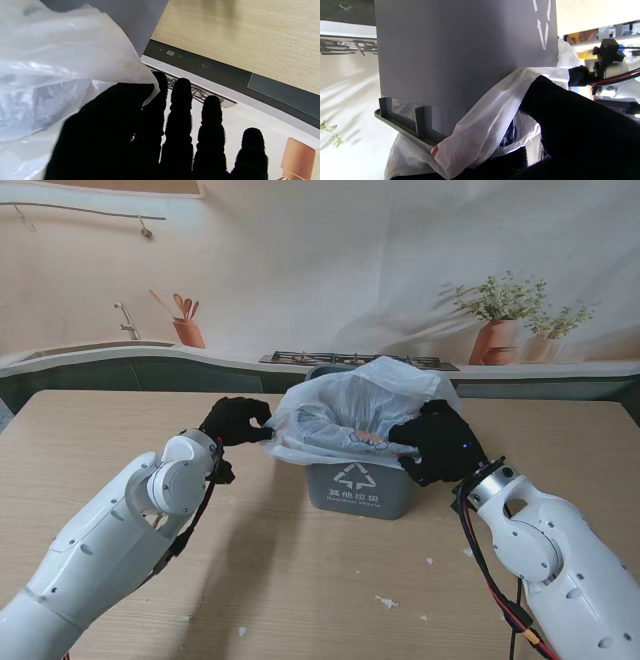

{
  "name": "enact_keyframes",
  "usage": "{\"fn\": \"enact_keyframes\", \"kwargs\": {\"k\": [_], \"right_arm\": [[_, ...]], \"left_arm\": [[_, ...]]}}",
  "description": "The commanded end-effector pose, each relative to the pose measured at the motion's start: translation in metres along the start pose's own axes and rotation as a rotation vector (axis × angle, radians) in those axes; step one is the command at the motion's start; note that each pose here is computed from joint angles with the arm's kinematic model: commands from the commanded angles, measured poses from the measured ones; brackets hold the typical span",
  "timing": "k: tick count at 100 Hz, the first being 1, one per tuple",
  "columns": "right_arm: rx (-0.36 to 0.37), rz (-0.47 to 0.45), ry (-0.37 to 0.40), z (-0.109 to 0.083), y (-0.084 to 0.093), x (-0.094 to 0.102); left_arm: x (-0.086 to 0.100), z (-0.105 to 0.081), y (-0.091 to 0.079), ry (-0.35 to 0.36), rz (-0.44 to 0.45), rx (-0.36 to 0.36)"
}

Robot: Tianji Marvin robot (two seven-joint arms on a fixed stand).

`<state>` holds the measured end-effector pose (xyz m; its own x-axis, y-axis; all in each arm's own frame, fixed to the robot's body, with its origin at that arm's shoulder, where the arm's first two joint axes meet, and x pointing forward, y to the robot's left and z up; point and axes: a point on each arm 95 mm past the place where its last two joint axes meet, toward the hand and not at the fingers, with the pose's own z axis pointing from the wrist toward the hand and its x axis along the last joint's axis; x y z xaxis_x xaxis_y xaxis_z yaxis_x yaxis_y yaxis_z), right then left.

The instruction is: Fit the garbage bag over the bin

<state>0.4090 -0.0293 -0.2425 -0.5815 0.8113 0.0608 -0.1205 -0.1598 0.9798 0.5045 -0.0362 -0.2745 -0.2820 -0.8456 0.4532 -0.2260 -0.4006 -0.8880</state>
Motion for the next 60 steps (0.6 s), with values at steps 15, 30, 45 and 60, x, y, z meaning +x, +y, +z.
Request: {"fn": "enact_keyframes", "kwargs": {"k": [15,30,45,60], "right_arm": [[0.065,0.020,0.017,-0.004,-0.013,-0.004],[0.074,0.019,0.022,-0.004,-0.012,-0.005],[0.079,0.016,0.023,-0.003,-0.012,-0.006],[0.073,0.015,0.019,-0.003,-0.013,-0.006]], "left_arm": [[-0.006,-0.001,0.001,-0.072,-0.050,0.008],[-0.011,-0.002,-0.005,-0.109,-0.054,0.026],[-0.015,-0.004,-0.010,-0.130,-0.045,0.039],[-0.012,-0.011,-0.016,-0.113,-0.075,0.042]]}}
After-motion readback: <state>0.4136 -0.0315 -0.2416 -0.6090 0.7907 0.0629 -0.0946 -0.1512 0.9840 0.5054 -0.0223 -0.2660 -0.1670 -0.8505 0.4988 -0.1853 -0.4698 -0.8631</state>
